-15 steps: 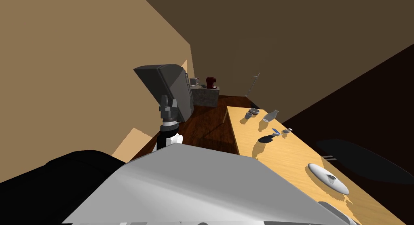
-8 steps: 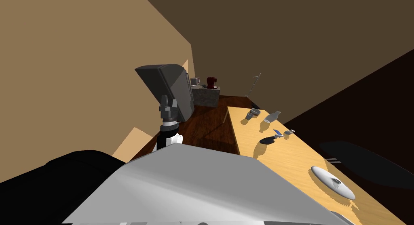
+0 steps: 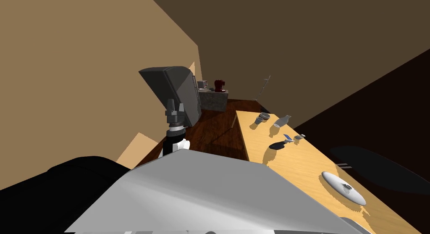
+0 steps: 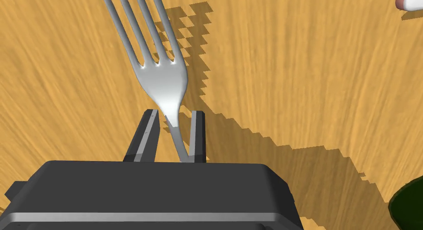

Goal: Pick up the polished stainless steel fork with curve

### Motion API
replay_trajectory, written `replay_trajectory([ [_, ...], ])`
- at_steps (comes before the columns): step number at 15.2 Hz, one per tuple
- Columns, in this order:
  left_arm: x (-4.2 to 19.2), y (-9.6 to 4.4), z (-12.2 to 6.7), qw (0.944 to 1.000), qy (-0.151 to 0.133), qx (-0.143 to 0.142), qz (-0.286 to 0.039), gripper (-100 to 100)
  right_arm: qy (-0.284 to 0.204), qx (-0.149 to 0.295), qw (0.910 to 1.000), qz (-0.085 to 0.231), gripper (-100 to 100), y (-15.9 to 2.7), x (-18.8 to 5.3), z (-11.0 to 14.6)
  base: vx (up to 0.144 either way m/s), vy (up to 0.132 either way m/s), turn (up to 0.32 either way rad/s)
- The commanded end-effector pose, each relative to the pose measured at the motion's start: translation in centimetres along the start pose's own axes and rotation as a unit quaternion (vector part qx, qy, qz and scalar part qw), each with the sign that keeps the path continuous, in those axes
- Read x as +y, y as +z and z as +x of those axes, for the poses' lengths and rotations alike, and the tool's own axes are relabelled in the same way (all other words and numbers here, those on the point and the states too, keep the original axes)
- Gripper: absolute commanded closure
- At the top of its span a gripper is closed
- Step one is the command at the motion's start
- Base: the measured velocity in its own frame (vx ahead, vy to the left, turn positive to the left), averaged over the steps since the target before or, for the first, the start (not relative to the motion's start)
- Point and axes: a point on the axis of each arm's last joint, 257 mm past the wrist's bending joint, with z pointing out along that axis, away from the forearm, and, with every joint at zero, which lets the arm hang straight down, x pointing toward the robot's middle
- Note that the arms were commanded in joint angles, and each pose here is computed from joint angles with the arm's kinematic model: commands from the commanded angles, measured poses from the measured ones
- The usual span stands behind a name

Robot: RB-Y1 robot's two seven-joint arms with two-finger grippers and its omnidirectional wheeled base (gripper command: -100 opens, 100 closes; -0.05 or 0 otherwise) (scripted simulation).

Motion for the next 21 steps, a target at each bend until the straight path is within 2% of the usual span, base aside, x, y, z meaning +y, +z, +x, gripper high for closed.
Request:
replay_trajectory([
  [1, 0.0, 0.0, 0.0, 1.0000, 0.000, 0.000, 0.000, 0, -0.004, 0.000, 1.0000, 0.009, 100, -0.2, -1.9, -0.4, -0.027, -0.011, -0.056],
  [2, 0.0, 0.0, 0.0, 1.0000, 0.000, 0.000, 0.000, 0, -0.007, -0.001, 1.0000, 0.005, 100, -0.1, -1.5, -0.5, -0.019, -0.010, -0.003],
  [3, 0.0, 0.0, 0.0, 1.0000, 0.000, 0.000, 0.000, 0, -0.004, -0.001, 0.9994, 0.035, 100, -0.8, -5.5, -0.9, -0.027, -0.016, -0.081],
  [4, 0.0, 0.0, 0.0, 1.0000, 0.000, 0.000, 0.000, 0, -0.008, 0.006, 0.9996, 0.025, 100, -0.7, -4.5, -0.2, -0.026, -0.015, -0.038],
  [7, 0.0, 0.0, 0.0, 1.0000, 0.000, 0.000, 0.000, 0, -0.019, -0.002, 0.9998, 0.010, 100, -0.2, -3.4, -1.3, -0.009, -0.010, 0.001],
  [8, 0.0, 0.0, 0.0, 1.0000, 0.000, 0.000, 0.000, 0, -0.017, -0.001, 0.9991, 0.038, 100, -1.0, -7.0, -1.5, -0.017, -0.003, -0.074],
  [10, 0.0, 0.0, 0.0, 1.0000, 0.000, 0.000, 0.000, 0, -0.028, -0.004, 0.9995, 0.015, 100, -0.3, -5.1, -2.2, -0.019, -0.007, -0.033],
  [11, 0.0, 0.0, 0.0, 1.0000, 0.000, 0.000, 0.000, 0, -0.029, -0.004, 0.9995, 0.014, 100, -0.3, -5.0, -2.2, -0.007, -0.004, 0.013],
  [12, 0.0, 0.0, 0.0, 1.0000, 0.000, 0.000, 0.000, 0, -0.022, -0.007, 0.9989, 0.040, 100, -1.1, -8.3, -2.8, -0.019, -0.009, -0.072],
  [14, 0.0, 0.0, 0.0, 1.0000, 0.000, 0.000, 0.000, 0, -0.036, -0.006, 0.9992, 0.018, 100, -0.5, -6.3, -3.0, -0.020, -0.011, -0.029],
  [15, 0.0, 0.0, 0.0, 1.0000, 0.000, 0.000, 0.000, 0, -0.037, -0.006, 0.9992, 0.017, 100, -0.5, -6.2, -3.0, -0.007, -0.005, 0.001],
  [16, 0.0, 0.0, 0.0, 1.0000, 0.000, 0.000, 0.000, 0, -0.028, -0.009, 0.9987, 0.041, 100, -1.3, -9.3, -3.6, -0.015, -0.009, -0.072],
  [18, 0.0, 0.0, 0.0, 1.0000, 0.000, 0.000, 0.000, 0, -0.042, -0.007, 0.9989, 0.017, 100, -0.7, -7.1, -3.7, -0.021, -0.010, -0.037],
  [19, 0.0, 0.0, 0.0, 1.0000, 0.000, 0.000, 0.000, 0, -0.042, -0.007, 0.9989, 0.017, 100, -0.7, -7.1, -3.7, -0.009, -0.007, 0.013],
  [20, 0.0, 0.0, 0.0, 1.0000, 0.000, 0.000, 0.000, 0, -0.033, -0.010, 0.9986, 0.039, 100, -1.5, -10.0, -4.3, -0.017, -0.009, -0.071],
  [21, 0.0, 0.0, 0.0, 1.0000, 0.000, 0.000, 0.000, 0, -0.039, -0.009, 0.9988, 0.028, 100, -1.2, -8.9, -4.2, -0.020, -0.013, -0.059],
])
